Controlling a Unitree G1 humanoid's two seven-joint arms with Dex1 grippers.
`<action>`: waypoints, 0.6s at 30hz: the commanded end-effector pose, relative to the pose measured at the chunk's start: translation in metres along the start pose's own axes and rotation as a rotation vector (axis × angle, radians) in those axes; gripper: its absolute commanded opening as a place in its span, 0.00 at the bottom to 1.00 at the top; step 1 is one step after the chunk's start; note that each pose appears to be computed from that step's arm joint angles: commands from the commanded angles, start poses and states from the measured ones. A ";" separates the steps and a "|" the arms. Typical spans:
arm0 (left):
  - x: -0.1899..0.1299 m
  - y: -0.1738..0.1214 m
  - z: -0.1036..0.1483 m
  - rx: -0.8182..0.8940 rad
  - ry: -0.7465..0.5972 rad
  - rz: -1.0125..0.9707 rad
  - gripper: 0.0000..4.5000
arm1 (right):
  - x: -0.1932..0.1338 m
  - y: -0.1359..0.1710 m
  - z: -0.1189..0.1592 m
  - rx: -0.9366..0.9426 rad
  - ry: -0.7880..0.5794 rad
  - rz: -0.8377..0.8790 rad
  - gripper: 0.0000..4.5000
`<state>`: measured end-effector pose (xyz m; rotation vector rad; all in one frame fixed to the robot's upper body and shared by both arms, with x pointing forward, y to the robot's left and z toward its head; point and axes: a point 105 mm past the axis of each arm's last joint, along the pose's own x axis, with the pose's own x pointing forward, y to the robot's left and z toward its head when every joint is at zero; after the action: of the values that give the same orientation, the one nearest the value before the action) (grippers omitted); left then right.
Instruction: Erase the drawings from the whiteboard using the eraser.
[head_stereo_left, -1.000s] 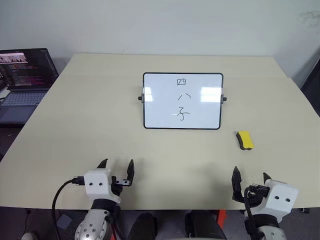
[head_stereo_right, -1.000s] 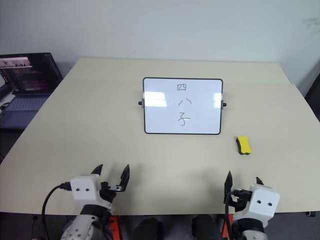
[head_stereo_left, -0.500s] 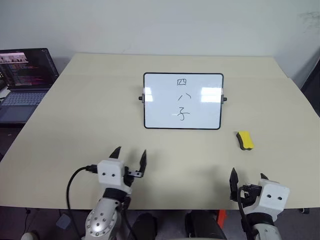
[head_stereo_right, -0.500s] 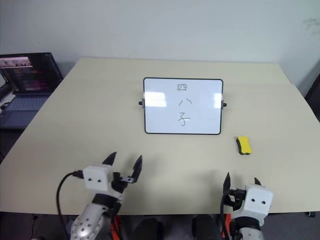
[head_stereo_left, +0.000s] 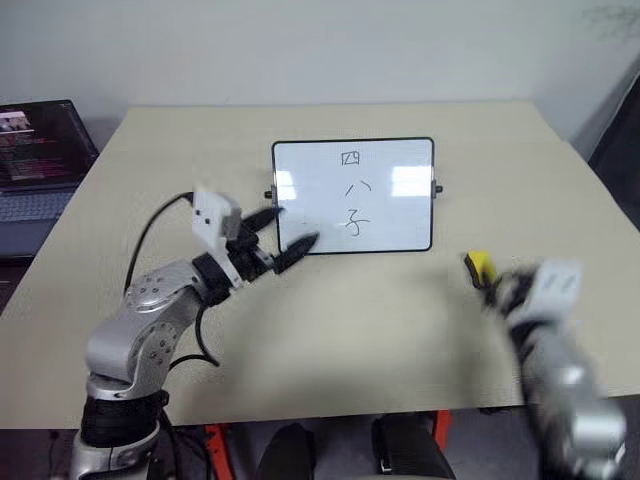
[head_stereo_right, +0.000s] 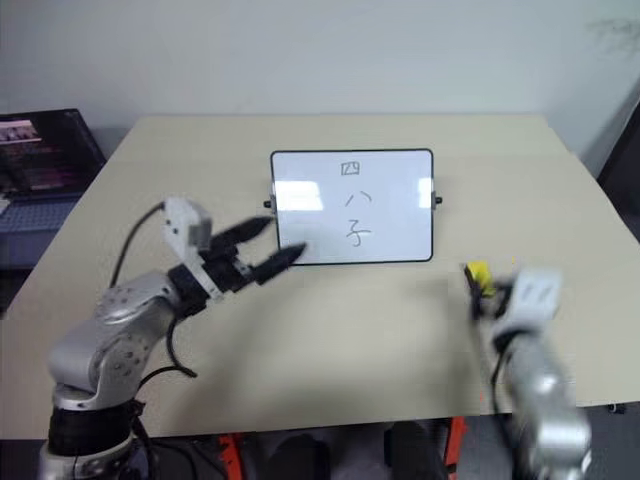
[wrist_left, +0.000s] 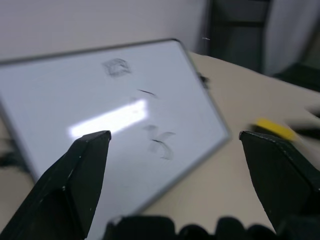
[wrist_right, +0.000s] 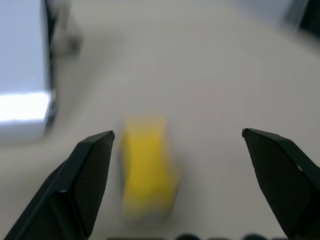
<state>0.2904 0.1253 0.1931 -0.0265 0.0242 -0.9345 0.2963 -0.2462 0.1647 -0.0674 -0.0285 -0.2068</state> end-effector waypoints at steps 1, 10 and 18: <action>-0.007 -0.030 0.011 -0.048 0.048 -0.241 1.00 | 0.001 0.008 -0.013 0.051 0.127 0.057 0.99; -0.014 -0.029 0.023 -0.063 0.099 -0.360 1.00 | 0.012 0.007 -0.008 0.070 0.187 0.068 0.99; -0.015 -0.024 0.019 -0.034 0.116 -0.384 1.00 | 0.012 0.015 -0.014 0.079 0.291 0.111 0.99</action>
<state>0.2615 0.1211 0.2072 -0.0493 0.1782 -1.3159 0.3129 -0.2361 0.1409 0.0406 0.2758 -0.1177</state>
